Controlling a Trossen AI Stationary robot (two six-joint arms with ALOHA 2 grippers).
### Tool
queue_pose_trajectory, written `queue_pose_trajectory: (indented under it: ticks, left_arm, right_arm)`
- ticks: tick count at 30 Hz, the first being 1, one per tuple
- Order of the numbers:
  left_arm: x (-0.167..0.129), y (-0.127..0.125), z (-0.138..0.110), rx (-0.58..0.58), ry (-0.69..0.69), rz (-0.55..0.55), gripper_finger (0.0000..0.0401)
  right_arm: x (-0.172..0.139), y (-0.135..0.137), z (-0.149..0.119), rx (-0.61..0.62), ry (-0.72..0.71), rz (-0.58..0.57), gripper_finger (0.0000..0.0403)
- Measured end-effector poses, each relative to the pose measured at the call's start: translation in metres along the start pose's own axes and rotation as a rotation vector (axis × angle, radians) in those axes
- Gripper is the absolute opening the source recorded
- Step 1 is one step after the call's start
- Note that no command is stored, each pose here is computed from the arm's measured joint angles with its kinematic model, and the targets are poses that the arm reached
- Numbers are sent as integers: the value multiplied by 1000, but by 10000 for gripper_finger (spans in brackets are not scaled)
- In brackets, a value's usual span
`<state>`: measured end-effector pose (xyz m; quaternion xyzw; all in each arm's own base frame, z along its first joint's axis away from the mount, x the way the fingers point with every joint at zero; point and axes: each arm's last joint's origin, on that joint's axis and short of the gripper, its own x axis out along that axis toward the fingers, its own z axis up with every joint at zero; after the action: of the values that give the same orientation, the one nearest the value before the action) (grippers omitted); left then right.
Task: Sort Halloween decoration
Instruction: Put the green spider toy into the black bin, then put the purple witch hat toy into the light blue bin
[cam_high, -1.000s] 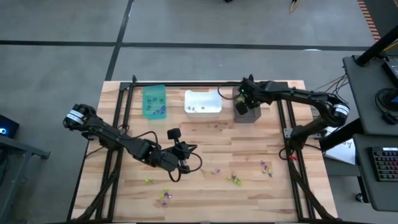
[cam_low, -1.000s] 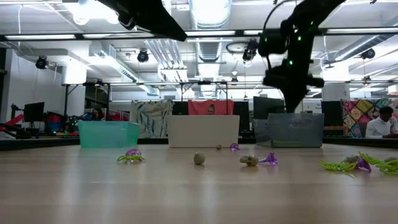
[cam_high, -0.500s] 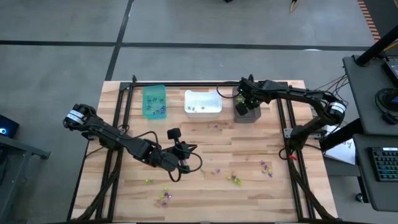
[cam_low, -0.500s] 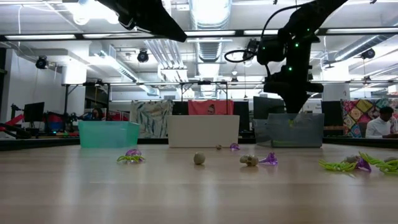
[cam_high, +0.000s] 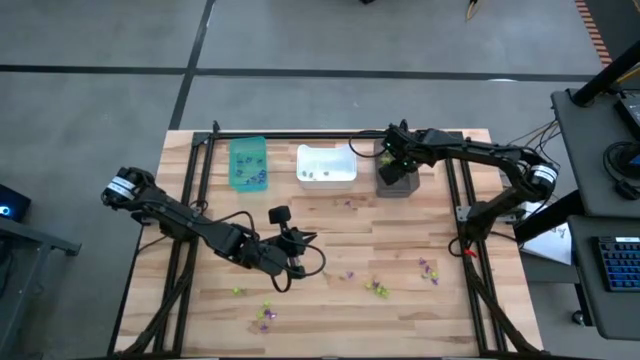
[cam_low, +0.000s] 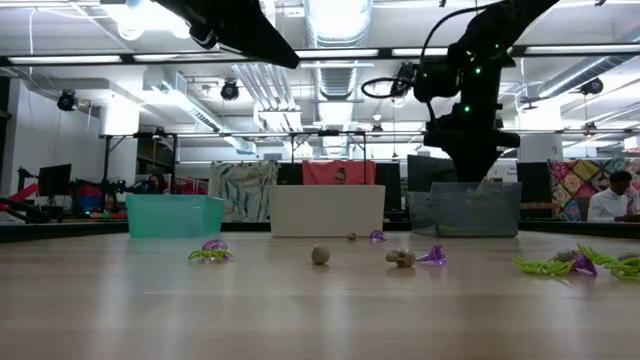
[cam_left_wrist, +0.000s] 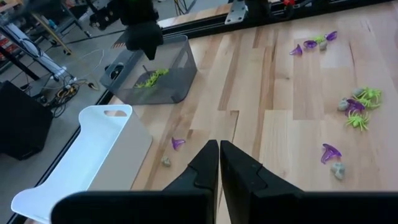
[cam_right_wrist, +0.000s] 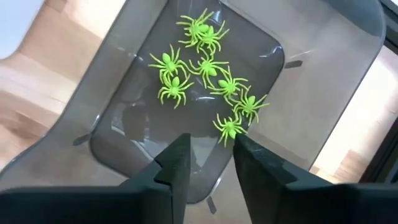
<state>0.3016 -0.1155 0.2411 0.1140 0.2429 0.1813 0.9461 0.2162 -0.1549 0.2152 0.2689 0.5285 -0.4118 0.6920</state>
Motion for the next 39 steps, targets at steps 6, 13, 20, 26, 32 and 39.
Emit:
queue_pose_trajectory:
  ticks: [6, 13, 20, 26, 32, 39]
  left_arm:
    - [-1, 0, -6, -7, 52, 3, 0]
    - [-2, -2, -18, 32, 173, -148, 0]
    - [-4, -5, -25, 61, 265, -279, 0]
    - [-5, -5, -28, 65, 300, -301, 0]
    - [-8, -3, -38, 174, 401, -359, 0]
    - [-8, -2, -41, 338, 407, -451, 0]
  right_arm:
    - [-28, 4, -8, -18, -93, 58, 124]
    - [-77, 24, -31, -125, -289, 207, 111]
    - [-113, 55, -68, -300, -468, 418, 95]
    - [-125, 83, -107, -487, -601, 531, 85]
    - [-122, 107, -139, -666, -660, 603, 86]
    - [-107, 126, -160, -748, -665, 655, 79]
